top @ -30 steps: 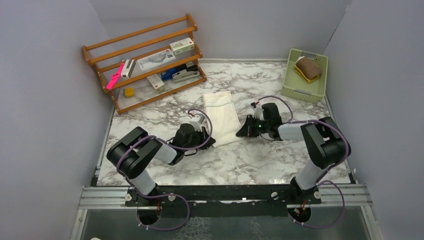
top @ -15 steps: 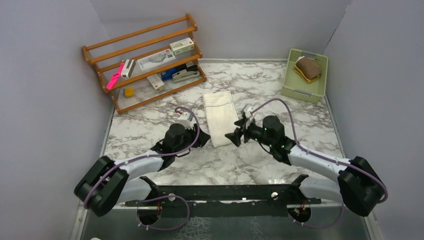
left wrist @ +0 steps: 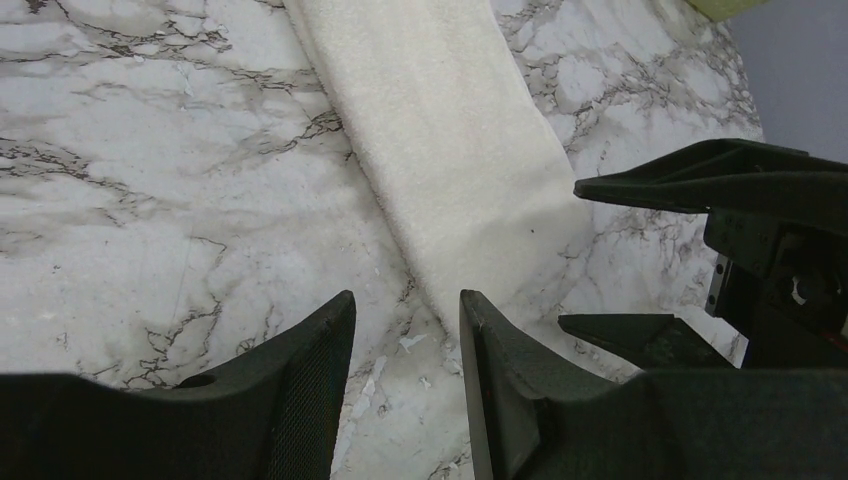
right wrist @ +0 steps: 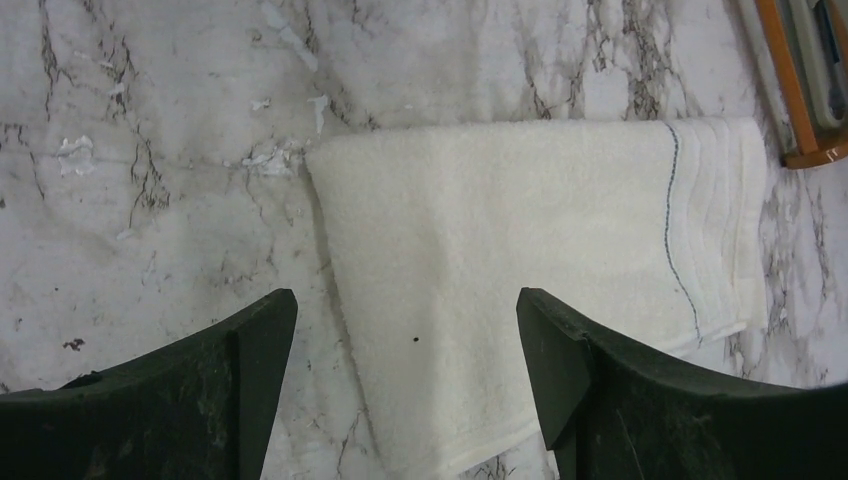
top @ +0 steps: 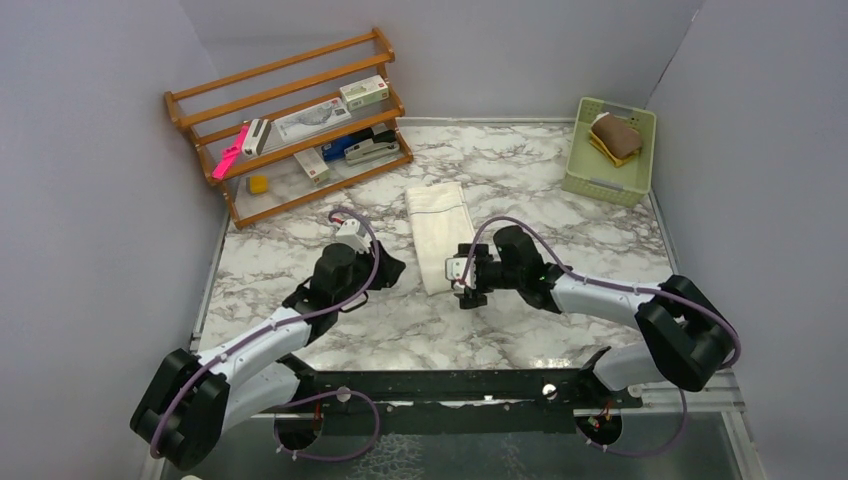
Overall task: Roll the towels
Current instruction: Roll the towel at the center of the board.
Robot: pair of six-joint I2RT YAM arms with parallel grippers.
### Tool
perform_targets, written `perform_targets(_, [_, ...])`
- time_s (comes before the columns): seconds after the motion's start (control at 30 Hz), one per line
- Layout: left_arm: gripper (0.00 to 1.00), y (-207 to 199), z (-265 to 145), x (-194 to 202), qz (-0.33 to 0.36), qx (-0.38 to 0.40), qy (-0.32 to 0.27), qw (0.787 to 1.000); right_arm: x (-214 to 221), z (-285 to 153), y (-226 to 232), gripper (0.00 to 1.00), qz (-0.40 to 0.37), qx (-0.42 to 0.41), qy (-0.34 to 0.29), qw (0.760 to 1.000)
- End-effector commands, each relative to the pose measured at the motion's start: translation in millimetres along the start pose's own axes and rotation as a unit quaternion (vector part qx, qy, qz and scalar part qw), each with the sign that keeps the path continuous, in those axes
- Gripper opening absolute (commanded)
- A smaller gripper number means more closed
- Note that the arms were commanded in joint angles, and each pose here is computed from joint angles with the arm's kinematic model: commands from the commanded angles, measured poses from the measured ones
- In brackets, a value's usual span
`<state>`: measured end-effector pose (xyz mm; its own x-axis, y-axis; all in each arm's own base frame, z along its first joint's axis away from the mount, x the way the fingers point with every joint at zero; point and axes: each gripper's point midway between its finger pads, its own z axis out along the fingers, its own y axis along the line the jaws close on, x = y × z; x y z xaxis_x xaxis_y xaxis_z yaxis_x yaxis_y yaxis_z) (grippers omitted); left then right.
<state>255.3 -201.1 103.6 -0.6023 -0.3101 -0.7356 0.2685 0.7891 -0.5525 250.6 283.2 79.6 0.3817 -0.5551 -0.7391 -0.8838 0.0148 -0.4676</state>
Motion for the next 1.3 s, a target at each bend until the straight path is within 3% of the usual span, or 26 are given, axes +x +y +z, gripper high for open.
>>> perform_targets(0.0, [0.45, -3.1, -4.9, -1.3, -0.008, 0.013, 0.000, 1.000, 16.2, 2.4, 18.0, 0.79, -0.052, -0.045, 0.031, 0.997])
perform_targets(0.17, [0.45, 1.1, -7.3, -0.5, -0.010, 0.012, -0.003, 1.000, 28.0, 8.2, 28.3, 0.70, -0.055, -0.069, 0.050, 0.995])
perform_targets(0.33, [0.45, 4.8, -7.7, 2.5, -0.014, 0.011, 0.002, 1.000, 46.8, 19.3, 36.6, 0.55, -0.054, -0.095, 0.081, 0.991])
perform_targets(0.57, [0.45, 9.1, -10.5, 0.1, -0.012, 0.004, 0.000, 1.000, 59.3, 26.1, 32.4, 0.43, -0.061, -0.086, 0.100, 0.989])
perform_targets(0.67, [0.45, 10.2, -11.2, 0.3, -0.013, 0.003, 0.001, 1.000, 61.4, 26.6, 32.8, 0.30, -0.056, -0.094, 0.108, 0.988])
perform_targets(0.8, [0.45, 8.9, -12.5, -2.7, -0.010, 0.003, 0.001, 1.000, 53.8, 26.8, 32.5, 0.02, -0.033, -0.105, 0.105, 0.988])
perform_targets(0.97, [0.45, 1.2, -17.8, -13.9, -0.001, 0.010, 0.001, 1.000, 20.5, 33.5, 34.1, 0.01, 0.110, -0.140, 0.083, 0.981])
perform_targets(1.07, [0.45, -4.0, -20.8, -18.0, 0.001, 0.017, 0.009, 1.000, -6.3, 44.4, 27.1, 0.01, 0.244, -0.143, 0.070, 0.957])
perform_targets(1.27, [0.45, -10.4, -30.5, -23.0, 0.008, 0.034, 0.015, 0.999, -40.0, 49.7, 39.0, 0.01, 0.360, -0.186, 0.024, 0.914])
